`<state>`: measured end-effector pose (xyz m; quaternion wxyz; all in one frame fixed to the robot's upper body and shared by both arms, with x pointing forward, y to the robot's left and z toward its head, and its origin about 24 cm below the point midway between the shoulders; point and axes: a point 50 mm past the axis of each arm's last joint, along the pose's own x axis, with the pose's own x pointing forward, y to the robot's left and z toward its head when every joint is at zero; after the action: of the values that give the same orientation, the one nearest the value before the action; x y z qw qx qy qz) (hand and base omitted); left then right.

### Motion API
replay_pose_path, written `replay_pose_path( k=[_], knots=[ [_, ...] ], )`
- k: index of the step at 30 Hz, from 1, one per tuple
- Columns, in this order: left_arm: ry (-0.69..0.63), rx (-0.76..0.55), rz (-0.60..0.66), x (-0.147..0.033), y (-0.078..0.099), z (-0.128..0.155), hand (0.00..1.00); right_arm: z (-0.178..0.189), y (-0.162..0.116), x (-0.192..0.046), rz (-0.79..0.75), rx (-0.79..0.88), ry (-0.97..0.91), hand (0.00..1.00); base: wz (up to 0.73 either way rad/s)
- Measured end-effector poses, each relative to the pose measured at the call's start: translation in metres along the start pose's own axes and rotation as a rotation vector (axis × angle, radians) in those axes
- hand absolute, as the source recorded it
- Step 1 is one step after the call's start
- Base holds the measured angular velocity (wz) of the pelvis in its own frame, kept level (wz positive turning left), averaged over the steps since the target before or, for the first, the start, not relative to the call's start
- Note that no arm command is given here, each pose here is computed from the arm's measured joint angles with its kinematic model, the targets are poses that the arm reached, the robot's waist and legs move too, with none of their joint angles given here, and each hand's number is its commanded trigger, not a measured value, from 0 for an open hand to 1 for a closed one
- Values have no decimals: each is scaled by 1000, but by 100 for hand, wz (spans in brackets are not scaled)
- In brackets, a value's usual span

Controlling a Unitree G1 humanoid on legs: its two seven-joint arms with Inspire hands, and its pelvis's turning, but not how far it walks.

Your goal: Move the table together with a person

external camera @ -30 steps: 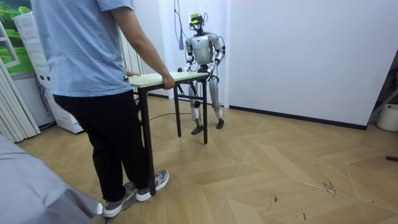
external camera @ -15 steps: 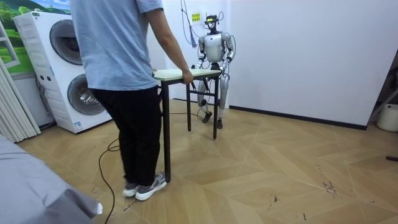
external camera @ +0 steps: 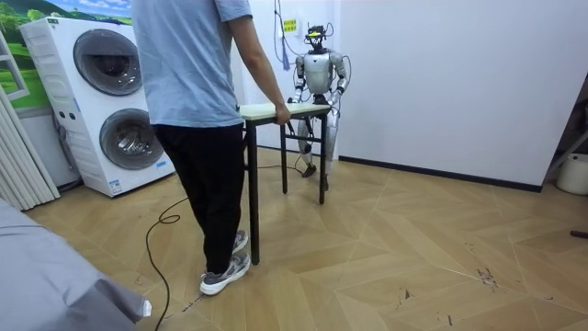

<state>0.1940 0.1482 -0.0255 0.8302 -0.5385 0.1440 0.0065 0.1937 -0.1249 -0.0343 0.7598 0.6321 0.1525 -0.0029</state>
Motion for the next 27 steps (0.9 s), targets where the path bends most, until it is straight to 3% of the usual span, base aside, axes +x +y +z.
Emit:
replay_pose_path(
  k=[3, 10, 16, 27],
  knots=[
    [-4, 19, -1, 12, -2, -2, 100, 4, 0, 9, -1, 9, -8, 100, -9],
    [70, 21, 76, -19, 22, -18, 100, 5, -31, -23, -88, 11, -6, 100, -32],
    [75, 8, 78, -19, 23, -17, 100, 6, -30, -21, -92, 5, -10, 100, -16],
    [94, -66, 98, -37, 27, -30, 100, 12, -28, -25, -76, -99, -12, 100, 7]
  ],
)
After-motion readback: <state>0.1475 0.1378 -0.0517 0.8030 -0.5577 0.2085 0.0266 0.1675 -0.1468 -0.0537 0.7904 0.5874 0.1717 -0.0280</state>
